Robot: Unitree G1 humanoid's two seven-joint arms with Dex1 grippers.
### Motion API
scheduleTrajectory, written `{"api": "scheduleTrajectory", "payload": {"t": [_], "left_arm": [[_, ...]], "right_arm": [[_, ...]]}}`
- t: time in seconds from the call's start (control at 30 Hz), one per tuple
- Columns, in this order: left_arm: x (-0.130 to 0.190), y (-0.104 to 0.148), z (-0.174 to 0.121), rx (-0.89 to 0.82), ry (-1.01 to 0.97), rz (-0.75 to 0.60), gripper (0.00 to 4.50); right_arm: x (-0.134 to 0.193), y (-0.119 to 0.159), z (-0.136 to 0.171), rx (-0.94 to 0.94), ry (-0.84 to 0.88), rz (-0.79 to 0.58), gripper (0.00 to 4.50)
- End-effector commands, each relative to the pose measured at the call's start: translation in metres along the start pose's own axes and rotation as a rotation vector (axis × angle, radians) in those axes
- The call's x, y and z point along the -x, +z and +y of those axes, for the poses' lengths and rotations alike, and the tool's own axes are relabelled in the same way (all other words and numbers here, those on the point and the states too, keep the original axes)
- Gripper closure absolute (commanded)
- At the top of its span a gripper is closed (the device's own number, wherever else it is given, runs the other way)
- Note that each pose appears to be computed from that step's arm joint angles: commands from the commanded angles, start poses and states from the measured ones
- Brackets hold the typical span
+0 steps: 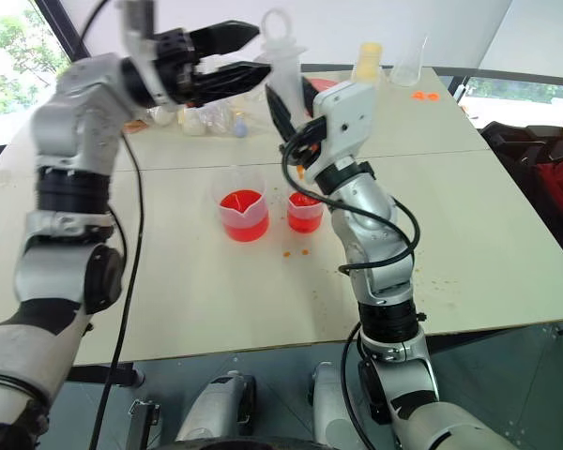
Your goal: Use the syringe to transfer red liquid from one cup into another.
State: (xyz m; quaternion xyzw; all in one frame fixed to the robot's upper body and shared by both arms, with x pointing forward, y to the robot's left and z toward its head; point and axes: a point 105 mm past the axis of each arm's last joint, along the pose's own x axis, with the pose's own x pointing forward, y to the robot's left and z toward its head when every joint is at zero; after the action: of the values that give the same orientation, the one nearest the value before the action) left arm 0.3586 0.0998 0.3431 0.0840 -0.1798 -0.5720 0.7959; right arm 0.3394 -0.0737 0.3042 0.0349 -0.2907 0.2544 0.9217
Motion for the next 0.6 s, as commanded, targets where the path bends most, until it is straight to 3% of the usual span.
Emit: {"api": "scheduleTrajectory", "payload": {"t": [0.03,0.17,0.3,0.37,0.5,0.6], "left_arm": [[0.013,-0.013,-0.027,0.067,-0.013,0.055,1.01],[0.028,-0.04,-0.067,0.101,-0.036,0.191,1.01],[0.043,-0.062,-0.102,0.099,-0.063,0.319,1.01],[0.045,-0.066,-0.112,0.134,-0.053,0.319,1.01],[0.047,-0.08,-0.128,0.182,-0.031,0.331,1.01],[0.048,-0.092,-0.135,0.198,-0.008,0.348,1.01]], "right_arm": [[0.001,0.038,-0.044,-0.062,-0.099,-0.049,3.11],[0.009,0.036,-0.098,-0.117,-0.184,0.175,3.11],[0.043,-0.012,-0.121,-0.208,-0.189,0.629,3.11],[0.063,-0.031,-0.126,-0.241,-0.2,0.774,3.11],[0.093,-0.063,-0.122,-0.356,-0.204,0.958,3.11],[0.1,-0.075,-0.121,-0.4,-0.231,0.994,3.11]]}}
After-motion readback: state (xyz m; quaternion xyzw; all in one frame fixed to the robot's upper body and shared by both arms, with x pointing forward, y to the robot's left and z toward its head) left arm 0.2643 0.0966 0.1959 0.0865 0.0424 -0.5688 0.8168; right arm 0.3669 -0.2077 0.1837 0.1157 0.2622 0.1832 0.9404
